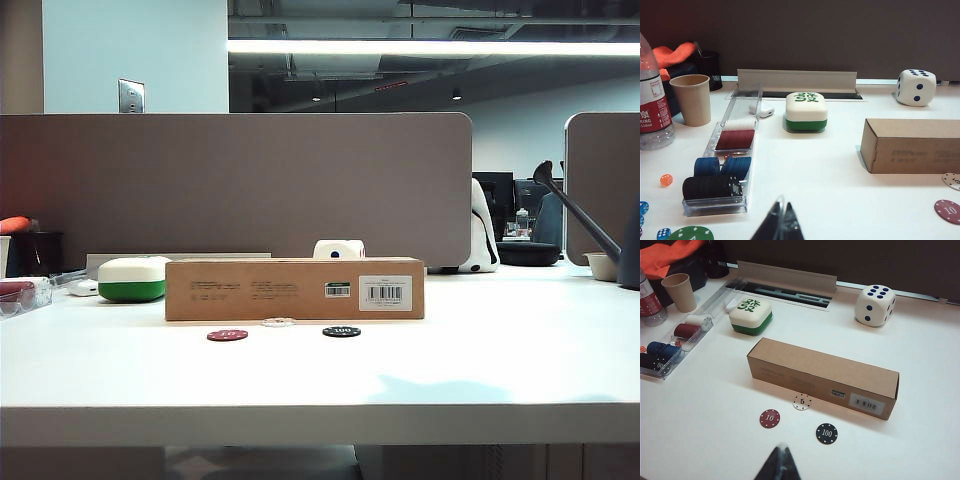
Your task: Push the chip with the lowest value in the row forward next to the rectangular box.
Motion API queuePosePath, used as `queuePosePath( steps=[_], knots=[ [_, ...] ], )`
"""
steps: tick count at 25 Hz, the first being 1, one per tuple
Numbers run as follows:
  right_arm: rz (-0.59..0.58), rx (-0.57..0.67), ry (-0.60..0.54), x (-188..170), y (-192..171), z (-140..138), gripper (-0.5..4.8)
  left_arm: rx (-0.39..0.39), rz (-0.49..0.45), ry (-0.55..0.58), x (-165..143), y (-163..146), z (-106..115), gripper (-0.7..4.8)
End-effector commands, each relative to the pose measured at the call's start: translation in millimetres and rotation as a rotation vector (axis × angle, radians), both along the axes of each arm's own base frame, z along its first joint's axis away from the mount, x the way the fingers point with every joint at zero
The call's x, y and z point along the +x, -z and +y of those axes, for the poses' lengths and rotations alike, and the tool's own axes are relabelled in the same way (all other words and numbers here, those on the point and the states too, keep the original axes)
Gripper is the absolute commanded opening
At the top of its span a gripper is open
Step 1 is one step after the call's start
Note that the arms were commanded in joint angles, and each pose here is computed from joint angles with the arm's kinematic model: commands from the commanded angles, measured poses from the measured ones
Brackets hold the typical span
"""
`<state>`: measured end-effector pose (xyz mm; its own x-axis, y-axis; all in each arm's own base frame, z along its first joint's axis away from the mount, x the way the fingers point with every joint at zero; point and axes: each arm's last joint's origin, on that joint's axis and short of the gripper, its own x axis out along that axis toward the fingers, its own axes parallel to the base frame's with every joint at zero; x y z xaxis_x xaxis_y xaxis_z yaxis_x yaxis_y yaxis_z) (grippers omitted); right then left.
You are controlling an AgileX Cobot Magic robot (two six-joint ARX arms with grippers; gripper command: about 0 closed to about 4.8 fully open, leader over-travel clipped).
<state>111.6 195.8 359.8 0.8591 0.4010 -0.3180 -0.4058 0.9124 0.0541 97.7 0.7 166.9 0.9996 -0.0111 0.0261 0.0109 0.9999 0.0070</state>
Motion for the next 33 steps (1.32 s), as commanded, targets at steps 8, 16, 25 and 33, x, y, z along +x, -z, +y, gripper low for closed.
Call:
queuePosePath(
  steps=[8, 16, 25, 33],
  knots=[
    [-0.007, 0.012, -0.001, 0, -2, 0, -0.09, -0.003, -0.018, 0.006, 0, -3, 0, -0.05],
    [-0.007, 0.012, -0.001, 0, -2, 0, -0.09, -0.003, -0.018, 0.006, 0, -3, 0, -0.05],
    [-0.046, -0.096, 0.005, 1, -1, -2, -0.09, -0.003, -0.018, 0.006, 0, -3, 0, -0.05],
    [-0.115, -0.152, 0.337, 38, -5, -34, -0.09, -0.003, -0.018, 0.006, 0, -3, 0, -0.05]
  ],
)
